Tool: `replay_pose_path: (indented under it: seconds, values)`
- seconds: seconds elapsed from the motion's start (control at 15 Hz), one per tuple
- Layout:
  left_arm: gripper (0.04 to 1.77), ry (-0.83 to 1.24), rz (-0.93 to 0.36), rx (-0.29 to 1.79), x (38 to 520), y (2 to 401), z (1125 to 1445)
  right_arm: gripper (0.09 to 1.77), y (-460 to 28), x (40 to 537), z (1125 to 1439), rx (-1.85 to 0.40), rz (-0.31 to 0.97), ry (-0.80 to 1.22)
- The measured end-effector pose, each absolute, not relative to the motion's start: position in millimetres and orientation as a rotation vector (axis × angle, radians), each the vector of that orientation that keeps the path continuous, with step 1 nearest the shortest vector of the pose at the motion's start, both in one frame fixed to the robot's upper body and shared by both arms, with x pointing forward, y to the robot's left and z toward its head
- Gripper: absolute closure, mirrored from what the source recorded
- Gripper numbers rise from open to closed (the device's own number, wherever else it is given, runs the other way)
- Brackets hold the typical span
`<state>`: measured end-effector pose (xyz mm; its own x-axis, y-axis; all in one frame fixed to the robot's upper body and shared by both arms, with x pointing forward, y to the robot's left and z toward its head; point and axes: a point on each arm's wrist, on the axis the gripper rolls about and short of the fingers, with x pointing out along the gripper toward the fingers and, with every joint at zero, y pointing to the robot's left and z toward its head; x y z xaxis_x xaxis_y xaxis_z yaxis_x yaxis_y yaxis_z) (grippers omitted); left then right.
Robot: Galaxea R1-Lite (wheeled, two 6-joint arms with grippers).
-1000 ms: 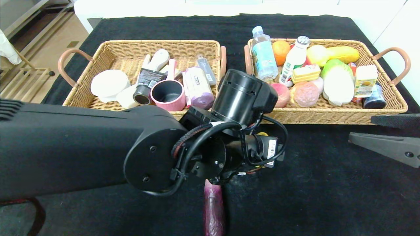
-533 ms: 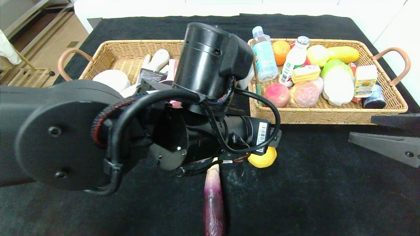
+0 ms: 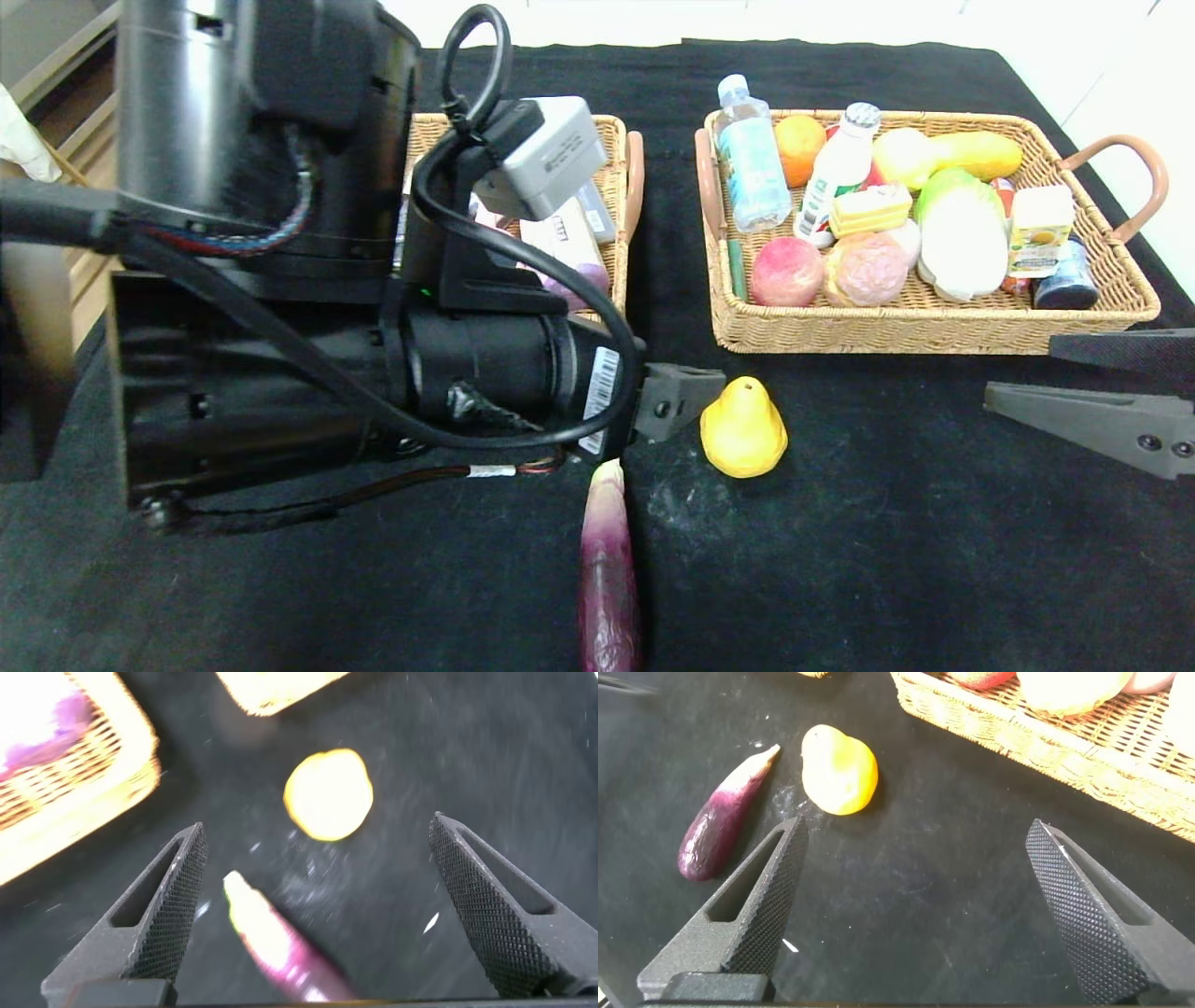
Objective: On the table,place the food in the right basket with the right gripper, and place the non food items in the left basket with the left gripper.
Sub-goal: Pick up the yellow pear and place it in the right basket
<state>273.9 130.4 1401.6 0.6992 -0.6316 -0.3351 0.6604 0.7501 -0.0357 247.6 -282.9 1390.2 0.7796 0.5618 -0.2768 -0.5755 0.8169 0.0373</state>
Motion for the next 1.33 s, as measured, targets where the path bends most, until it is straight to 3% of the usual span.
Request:
replay_pose_path:
  seconds: [0.73, 1.33]
  values:
    - [0.1, 0.293, -0.581, 0.202, 262, 215, 1394, 0.15, -282, 252, 1391, -0.065, 0.534, 0.269]
    - [0.09, 0.179, -0.533, 0.355, 244, 245, 1380, 0.15, -280, 257, 1385, -0.072, 0.539, 0.297]
